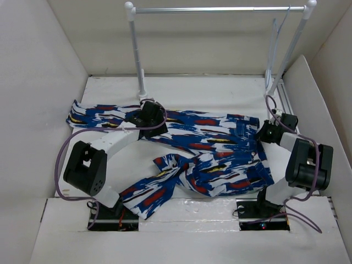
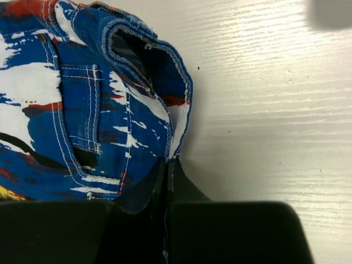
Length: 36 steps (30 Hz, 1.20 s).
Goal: Place the trousers on the hanger
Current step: Flatten out the trousers at the center of the board.
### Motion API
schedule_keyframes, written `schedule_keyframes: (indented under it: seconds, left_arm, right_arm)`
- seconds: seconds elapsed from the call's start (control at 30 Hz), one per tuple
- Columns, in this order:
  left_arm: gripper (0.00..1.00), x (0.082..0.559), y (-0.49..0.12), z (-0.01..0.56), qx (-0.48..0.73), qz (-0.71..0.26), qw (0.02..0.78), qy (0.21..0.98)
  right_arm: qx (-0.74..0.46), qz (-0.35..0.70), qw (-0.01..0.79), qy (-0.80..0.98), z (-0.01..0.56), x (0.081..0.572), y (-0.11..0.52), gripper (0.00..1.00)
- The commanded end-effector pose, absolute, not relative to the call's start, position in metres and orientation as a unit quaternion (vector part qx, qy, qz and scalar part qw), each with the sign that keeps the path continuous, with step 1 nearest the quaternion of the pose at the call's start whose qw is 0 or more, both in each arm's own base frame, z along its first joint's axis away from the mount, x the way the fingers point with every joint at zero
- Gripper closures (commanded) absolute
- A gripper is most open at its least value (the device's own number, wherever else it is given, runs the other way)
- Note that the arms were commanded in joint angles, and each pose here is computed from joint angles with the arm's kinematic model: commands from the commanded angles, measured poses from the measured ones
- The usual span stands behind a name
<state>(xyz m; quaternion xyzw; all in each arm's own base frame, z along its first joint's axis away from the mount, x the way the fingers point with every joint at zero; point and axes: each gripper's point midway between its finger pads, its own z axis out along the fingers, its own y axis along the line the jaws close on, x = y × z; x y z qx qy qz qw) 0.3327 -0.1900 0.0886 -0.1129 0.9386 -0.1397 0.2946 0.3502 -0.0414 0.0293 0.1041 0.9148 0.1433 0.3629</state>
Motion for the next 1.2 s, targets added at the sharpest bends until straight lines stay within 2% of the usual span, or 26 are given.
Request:
schedule_keyframes:
  seconds: [0.0, 0.2, 0.43, 0.47, 0.5, 0.53, 0.57, 0.6, 0.67, 0.77, 0.8, 0.83, 0.87, 0.9, 0.93, 0.97, 1.03, 1.07, 1.1, 1.13, 1.17]
  left_arm:
    - [0.49, 0.327, -0.180, 0.103, -0.103, -0.130, 0.313, 0.935]
    - [0.48, 0.328, -0.143, 0.103, -0.132, -0.094, 0.320, 0.933]
    - [0.44, 0.345, -0.097, 0.102, -0.179, -0.047, 0.330, 0.926]
    - [0.44, 0.348, -0.090, 0.101, -0.188, -0.047, 0.331, 0.923]
    - [0.43, 0.352, -0.076, 0.100, -0.208, -0.044, 0.331, 0.919]
    - [0.42, 0.354, -0.073, 0.097, -0.213, -0.051, 0.325, 0.920]
    - [0.40, 0.359, -0.068, 0.099, -0.219, -0.051, 0.327, 0.918]
    - [0.40, 0.360, -0.063, 0.098, -0.225, -0.050, 0.324, 0.918]
    - [0.41, 0.357, -0.064, 0.098, -0.220, -0.056, 0.308, 0.924]
    - [0.44, 0.332, -0.086, 0.102, -0.150, -0.054, 0.285, 0.945]
    - [0.44, 0.323, -0.091, 0.102, -0.127, -0.042, 0.280, 0.951]
    - [0.44, 0.314, -0.085, 0.107, -0.119, -0.007, 0.288, 0.950]
    - [0.44, 0.305, -0.090, 0.109, -0.104, 0.003, 0.292, 0.951]
    - [0.44, 0.304, -0.088, 0.115, -0.113, 0.004, 0.302, 0.947]
    - [0.45, 0.306, -0.089, 0.129, -0.120, -0.016, 0.318, 0.941]
    - [0.45, 0.315, -0.083, 0.145, -0.140, -0.030, 0.336, 0.931]
    - [0.46, 0.328, -0.083, 0.182, -0.161, -0.064, 0.379, 0.909]
    - [0.46, 0.341, -0.084, 0.220, -0.169, -0.082, 0.417, 0.889]
    - [0.46, 0.346, -0.078, 0.241, -0.183, -0.082, 0.438, 0.876]
    - [0.46, 0.359, -0.070, 0.303, -0.204, -0.091, 0.498, 0.838]
    - [0.46, 0.359, -0.070, 0.304, -0.204, -0.091, 0.499, 0.838]
  right_arm:
    - [0.126, 0.151, 0.403, 0.894, 0.052, 0.363, -0.051, 1.00]
    - [0.186, 0.053, 0.456, 0.869, 0.120, 0.385, -0.131, 1.00]
    - [0.261, 0.000, 0.455, 0.851, 0.136, 0.394, -0.194, 0.99]
    - [0.257, 0.004, 0.461, 0.849, 0.136, 0.399, -0.195, 0.89]
    - [0.258, 0.006, 0.458, 0.851, 0.130, 0.404, -0.198, 0.52]
    - [0.248, 0.025, 0.446, 0.860, 0.124, 0.406, -0.192, 0.36]
    - [0.237, 0.035, 0.443, 0.864, 0.131, 0.414, -0.192, 0.29]
    - [0.225, 0.057, 0.411, 0.881, 0.116, 0.411, -0.177, 0.25]
    - [0.186, 0.084, 0.396, 0.895, 0.106, 0.405, -0.142, 0.25]
    - [0.135, 0.090, 0.449, 0.879, 0.138, 0.396, -0.097, 0.28]
    - [0.126, 0.099, 0.443, 0.882, 0.129, 0.382, -0.080, 0.32]
    - [0.096, 0.113, 0.480, 0.865, 0.158, 0.375, -0.058, 0.37]
    - [0.045, 0.142, 0.492, 0.858, 0.167, 0.372, -0.017, 0.47]
    - [0.006, 0.160, 0.503, 0.849, 0.168, 0.364, 0.012, 0.49]
    - [-0.049, 0.182, 0.526, 0.829, 0.188, 0.355, 0.046, 0.51]
    - [-0.137, 0.235, 0.511, 0.816, 0.191, 0.336, 0.115, 0.54]
    - [-0.242, 0.292, 0.492, 0.784, 0.199, 0.307, 0.188, 0.57]
    - [-0.296, 0.308, 0.470, 0.773, 0.191, 0.295, 0.221, 0.60]
    - [-0.388, 0.334, 0.452, 0.731, 0.206, 0.261, 0.277, 0.61]
    - [-0.465, 0.344, 0.400, 0.711, 0.186, 0.231, 0.327, 0.48]
    - [-0.489, 0.357, 0.388, 0.695, 0.186, 0.209, 0.343, 0.48]
